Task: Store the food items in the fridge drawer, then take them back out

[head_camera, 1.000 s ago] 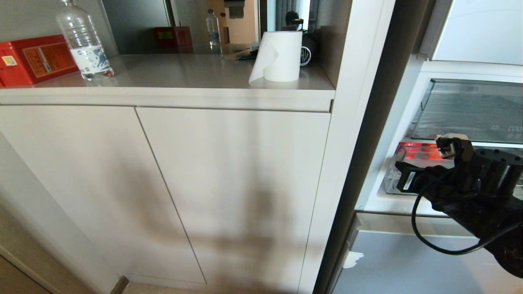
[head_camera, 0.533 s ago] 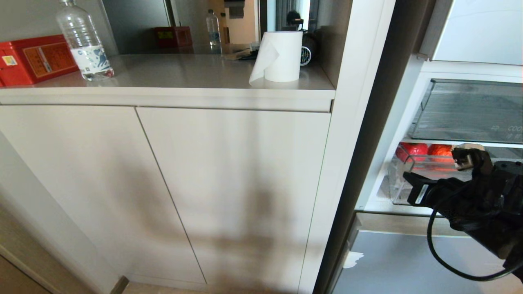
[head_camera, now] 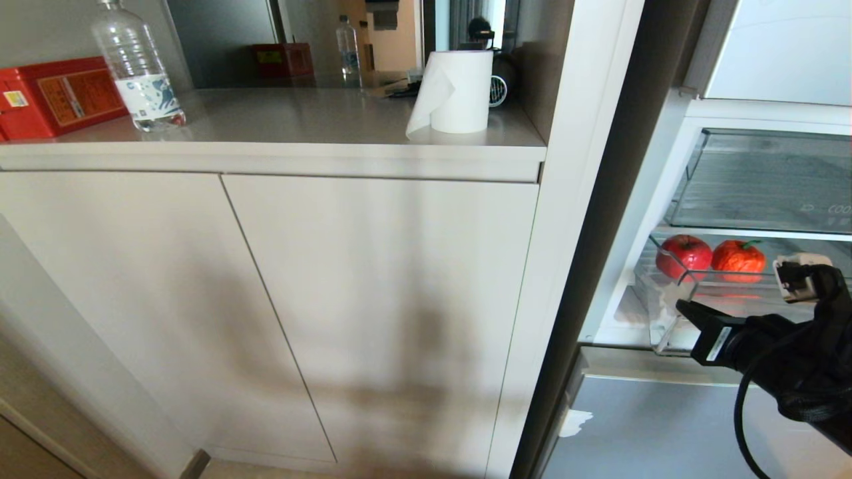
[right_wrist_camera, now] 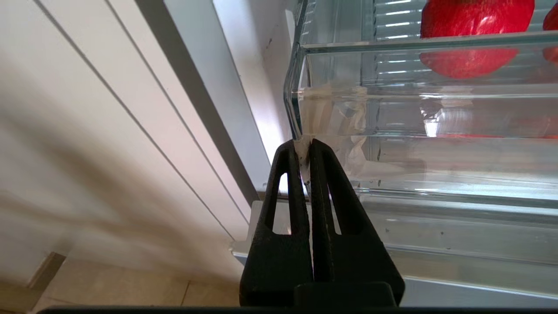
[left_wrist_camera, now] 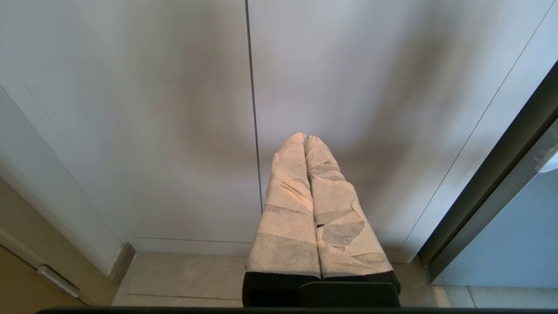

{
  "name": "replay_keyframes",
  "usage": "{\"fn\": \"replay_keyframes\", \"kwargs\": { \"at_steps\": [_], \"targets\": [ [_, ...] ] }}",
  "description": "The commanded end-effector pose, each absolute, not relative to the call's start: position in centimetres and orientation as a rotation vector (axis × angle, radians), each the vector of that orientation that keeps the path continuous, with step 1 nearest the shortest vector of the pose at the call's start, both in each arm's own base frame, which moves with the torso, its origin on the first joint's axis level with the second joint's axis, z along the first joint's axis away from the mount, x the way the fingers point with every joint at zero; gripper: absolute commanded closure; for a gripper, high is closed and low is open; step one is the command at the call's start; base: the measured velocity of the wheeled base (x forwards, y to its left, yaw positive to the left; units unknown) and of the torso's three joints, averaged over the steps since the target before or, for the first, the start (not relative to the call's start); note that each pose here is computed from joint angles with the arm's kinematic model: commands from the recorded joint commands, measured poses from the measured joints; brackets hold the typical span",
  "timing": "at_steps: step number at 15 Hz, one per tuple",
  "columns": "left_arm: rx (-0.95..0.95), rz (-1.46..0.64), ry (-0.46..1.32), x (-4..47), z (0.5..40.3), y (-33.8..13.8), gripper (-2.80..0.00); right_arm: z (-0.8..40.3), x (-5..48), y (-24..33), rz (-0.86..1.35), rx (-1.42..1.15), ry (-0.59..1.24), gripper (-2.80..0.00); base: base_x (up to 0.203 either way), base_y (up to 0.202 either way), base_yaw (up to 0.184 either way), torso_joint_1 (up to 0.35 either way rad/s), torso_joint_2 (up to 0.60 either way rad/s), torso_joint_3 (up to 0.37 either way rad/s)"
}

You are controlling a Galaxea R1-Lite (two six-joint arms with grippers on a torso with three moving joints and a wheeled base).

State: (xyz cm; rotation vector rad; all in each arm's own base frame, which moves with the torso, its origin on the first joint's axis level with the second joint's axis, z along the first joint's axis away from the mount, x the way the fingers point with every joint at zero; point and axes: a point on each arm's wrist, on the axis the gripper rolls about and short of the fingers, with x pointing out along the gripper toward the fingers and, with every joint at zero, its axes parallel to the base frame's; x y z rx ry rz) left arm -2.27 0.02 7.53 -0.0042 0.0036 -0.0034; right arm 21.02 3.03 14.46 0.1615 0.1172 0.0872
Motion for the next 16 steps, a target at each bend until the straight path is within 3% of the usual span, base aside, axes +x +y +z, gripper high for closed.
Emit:
{"fn": "replay_keyframes", "kwargs": {
  "at_steps": [1,16],
  "targets": [
    [-0.005,-0.003,0.005,-2.3,7.5,0.0,0.0,15.1,20.3,2.9,0.088,0.166,0.081,0.0,0.0,0.0,0.0,0.0,0.0,0.0],
    [-0.005,-0.003,0.005,-2.3,7.5,0.0,0.0,15.9,16.1,2.3,0.084,0.156,0.144,0.0,0.0,0.0,0.0,0.0,0.0,0.0]
  ]
}}
